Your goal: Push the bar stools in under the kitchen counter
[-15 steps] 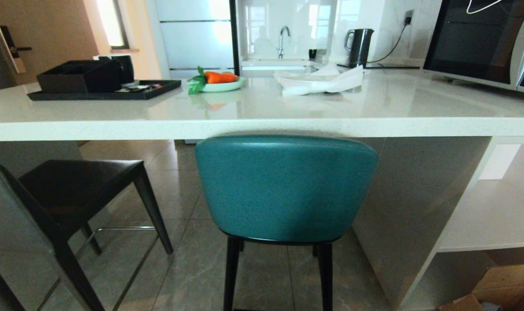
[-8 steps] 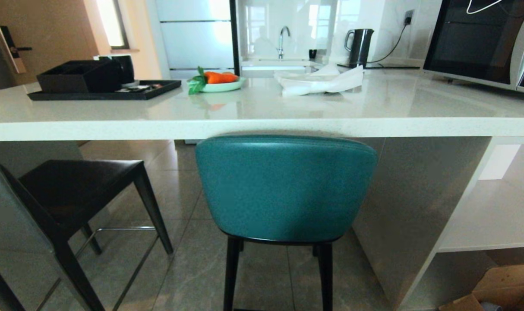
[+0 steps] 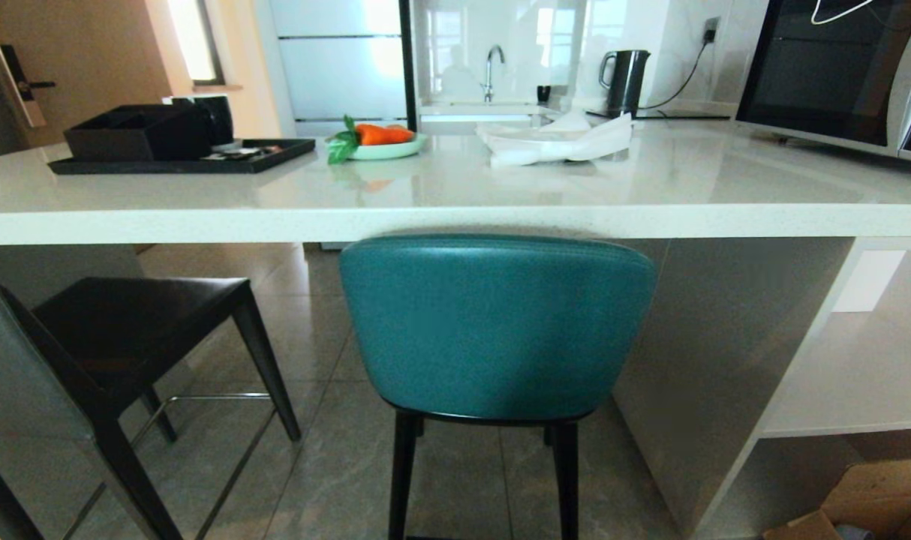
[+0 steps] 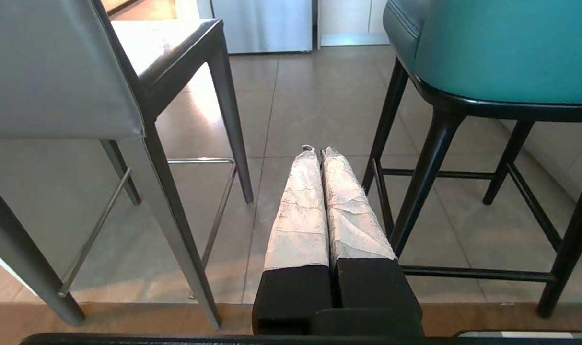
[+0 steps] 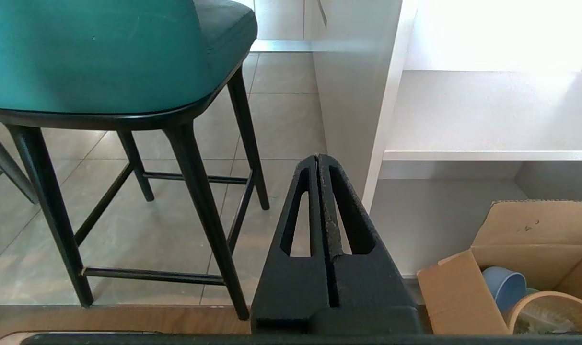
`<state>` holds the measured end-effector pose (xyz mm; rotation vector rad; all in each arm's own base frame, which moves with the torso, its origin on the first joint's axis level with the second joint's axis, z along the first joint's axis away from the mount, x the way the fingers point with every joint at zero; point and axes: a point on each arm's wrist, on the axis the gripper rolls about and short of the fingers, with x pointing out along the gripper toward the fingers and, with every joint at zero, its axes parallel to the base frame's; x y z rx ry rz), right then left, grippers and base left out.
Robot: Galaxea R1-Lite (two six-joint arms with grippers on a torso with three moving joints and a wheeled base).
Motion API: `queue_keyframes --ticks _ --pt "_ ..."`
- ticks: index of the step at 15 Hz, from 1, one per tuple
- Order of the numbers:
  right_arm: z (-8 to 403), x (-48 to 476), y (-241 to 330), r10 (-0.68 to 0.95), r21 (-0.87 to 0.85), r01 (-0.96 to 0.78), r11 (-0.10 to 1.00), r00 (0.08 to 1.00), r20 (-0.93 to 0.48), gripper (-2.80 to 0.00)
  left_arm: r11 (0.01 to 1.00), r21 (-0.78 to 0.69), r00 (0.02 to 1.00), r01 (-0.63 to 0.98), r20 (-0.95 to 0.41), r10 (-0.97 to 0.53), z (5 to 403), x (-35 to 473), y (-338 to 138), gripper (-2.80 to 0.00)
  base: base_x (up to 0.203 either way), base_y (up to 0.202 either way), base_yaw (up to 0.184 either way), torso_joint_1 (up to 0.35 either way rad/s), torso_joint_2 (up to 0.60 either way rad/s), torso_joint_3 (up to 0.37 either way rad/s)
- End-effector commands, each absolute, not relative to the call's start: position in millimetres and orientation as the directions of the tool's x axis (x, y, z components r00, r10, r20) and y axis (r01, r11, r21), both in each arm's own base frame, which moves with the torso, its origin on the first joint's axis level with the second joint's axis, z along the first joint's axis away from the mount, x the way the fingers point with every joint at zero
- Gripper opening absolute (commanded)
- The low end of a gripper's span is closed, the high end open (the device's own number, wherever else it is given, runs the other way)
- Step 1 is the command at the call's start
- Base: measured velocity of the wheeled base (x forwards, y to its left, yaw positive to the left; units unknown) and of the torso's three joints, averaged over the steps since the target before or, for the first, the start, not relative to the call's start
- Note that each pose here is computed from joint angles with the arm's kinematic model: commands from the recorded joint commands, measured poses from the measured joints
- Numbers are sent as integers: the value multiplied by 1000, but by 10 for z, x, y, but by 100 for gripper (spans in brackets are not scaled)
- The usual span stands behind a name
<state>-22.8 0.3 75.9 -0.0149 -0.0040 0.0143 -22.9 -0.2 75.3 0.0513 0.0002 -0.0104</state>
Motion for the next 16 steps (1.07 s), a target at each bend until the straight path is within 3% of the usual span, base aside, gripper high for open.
queue_keyframes --ticks 1,16 --pt "747 -223 2 17 -15 -17 1000 1000 -2 -280 999 51 1000 10 -6 -9 740 -225 -2 -280 0 0 0 0 0 0" --pt "747 -223 3 17 -14 -17 1000 1000 -2 -280 999 51 1000 10 -6 -9 743 -226 -2 -280 0 0 0 0 0 0"
